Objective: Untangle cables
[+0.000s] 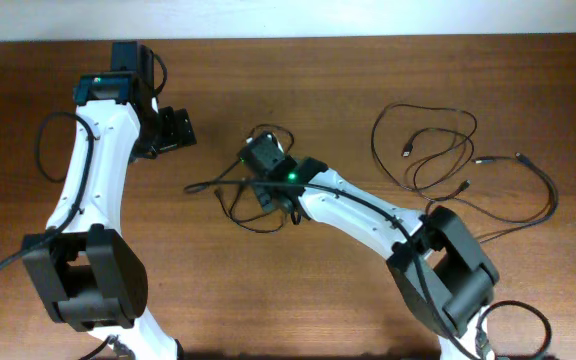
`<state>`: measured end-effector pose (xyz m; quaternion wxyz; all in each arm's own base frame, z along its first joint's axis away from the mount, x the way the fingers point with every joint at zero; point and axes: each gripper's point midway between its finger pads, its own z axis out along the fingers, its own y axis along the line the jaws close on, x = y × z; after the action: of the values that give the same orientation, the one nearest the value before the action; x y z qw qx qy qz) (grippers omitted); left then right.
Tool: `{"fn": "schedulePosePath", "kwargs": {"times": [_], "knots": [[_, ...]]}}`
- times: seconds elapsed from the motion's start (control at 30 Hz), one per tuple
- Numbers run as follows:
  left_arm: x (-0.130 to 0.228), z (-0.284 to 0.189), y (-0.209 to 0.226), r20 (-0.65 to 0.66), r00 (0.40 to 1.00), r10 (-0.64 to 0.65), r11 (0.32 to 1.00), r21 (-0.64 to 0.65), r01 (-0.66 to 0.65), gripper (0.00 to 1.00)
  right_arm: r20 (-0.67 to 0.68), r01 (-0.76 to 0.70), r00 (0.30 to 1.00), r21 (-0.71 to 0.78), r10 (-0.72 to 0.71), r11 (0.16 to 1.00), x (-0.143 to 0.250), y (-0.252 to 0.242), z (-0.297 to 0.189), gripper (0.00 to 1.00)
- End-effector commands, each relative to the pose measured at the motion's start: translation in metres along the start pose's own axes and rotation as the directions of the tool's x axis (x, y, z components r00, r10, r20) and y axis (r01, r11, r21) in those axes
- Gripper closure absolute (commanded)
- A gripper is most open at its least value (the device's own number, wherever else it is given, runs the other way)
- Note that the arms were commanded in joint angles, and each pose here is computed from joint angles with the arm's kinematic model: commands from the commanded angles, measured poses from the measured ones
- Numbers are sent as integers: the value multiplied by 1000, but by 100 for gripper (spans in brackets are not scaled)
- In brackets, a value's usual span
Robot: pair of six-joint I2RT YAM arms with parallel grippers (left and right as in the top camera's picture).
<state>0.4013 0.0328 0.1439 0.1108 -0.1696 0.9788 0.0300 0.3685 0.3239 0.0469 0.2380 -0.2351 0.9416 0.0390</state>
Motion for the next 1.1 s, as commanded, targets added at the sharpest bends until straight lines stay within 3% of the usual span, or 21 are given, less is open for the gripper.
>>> {"fn": "schedulePosePath", "kwargs": {"times": [0.0,0.07,0.13,0.23,0.3,0.33,0.37,0.43,0.53,0.63,0.77,0.83,0.93,0.97,1.07], "knots": [[-6,-5,1,21,1000,-15,1000,-5,15,1,-8,-16,1000,33,16,999,1,-12,13,96],[-6,-5,1,21,1000,-15,1000,-5,15,1,18,-36,999,36,35,999,-6,-19,14,93],[-6,-5,1,22,1000,-14,1000,-5,14,1,26,-44,999,37,44,998,-9,-23,15,80],[-6,-5,1,22,1000,-14,1000,-5,14,1,20,-46,999,9,46,999,-8,-18,17,72],[-6,-5,1,22,1000,-14,1000,-5,14,1,26,-47,999,-1,47,999,-9,-16,23,58],[-6,-5,1,22,1000,-14,1000,-5,14,1,29,-48,998,-2,48,999,-10,-15,27,36],[-6,-5,1,22,1000,-14,1000,-5,14,1,31,-48,998,-3,48,999,-9,-14,33,25],[-6,-5,1,22,1000,-14,1000,-5,14,1,34,-48,998,-6,48,999,-8,-13,40,12],[-6,-5,1,22,1000,-14,1000,-5,14,1,61,-52,997,-17,53,998,-12,-9,56,6],[-6,-5,1,22,1000,-14,1000,-5,14,1,56,-51,997,-15,52,999,-7,-9,68,11],[-6,-5,1,22,1000,-14,1000,-5,14,1,65,-34,997,-16,35,999,-9,-8,69,31],[-6,-5,1,22,1000,-14,1000,-5,14,1,65,32,997,-12,-32,999,-9,-8,69,60],[-6,-5,1,22,1000,-14,1000,-5,14,1,54,42,998,-10,-41,999,-6,-9,70,91],[-6,-5,1,22,1000,-14,1000,-5,14,1,45,44,998,-20,-43,999,-4,-7,70,96],[-6,-5,1,22,1000,-14,1000,-5,14,1,6,48,999,-16,-48,999,-1,-11,48,96]]}}
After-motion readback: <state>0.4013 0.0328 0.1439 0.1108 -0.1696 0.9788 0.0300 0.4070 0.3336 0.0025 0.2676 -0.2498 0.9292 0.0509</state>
